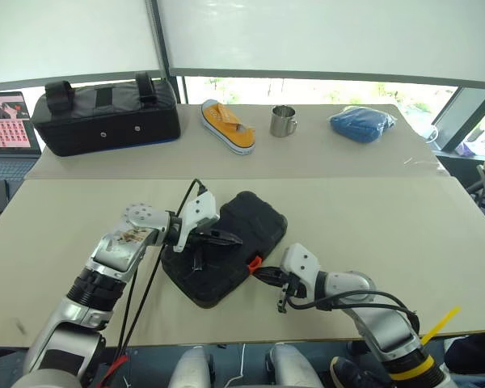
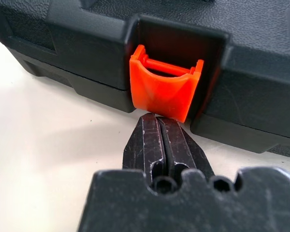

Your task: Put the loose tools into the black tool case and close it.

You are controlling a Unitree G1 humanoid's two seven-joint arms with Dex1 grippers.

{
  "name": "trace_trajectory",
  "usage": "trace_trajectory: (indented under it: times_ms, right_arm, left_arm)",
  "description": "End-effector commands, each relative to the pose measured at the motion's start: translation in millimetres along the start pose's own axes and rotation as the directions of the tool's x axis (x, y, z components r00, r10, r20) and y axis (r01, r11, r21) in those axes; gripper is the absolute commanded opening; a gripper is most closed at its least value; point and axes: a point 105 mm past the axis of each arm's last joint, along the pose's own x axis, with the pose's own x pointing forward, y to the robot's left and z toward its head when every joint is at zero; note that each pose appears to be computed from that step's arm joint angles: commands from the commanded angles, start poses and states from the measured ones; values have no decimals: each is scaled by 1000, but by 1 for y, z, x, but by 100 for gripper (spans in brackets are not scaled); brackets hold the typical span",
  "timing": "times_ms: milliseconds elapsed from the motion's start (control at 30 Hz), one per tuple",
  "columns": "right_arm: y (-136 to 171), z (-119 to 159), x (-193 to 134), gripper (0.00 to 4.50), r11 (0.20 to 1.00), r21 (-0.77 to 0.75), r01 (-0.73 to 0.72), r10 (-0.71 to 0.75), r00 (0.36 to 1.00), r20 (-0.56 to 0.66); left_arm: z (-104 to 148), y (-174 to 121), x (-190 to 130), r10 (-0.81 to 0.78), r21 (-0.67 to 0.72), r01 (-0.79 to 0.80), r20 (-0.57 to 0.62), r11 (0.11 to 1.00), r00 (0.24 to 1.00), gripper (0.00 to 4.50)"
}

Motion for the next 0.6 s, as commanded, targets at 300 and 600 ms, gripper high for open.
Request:
trace_trajectory:
  times_ms: [300,600]
  right_arm:
    - [-11,17,-79,256,999,-32,44,-42,998,53]
    - [-49,4,-140,442,964,-223,144,-122,986,112]
  left_arm:
    - [-27,-2,-72,286,-20,-286,142,958,948,255]
    - [-84,-28,-163,598,16,-598,14,802,802,447]
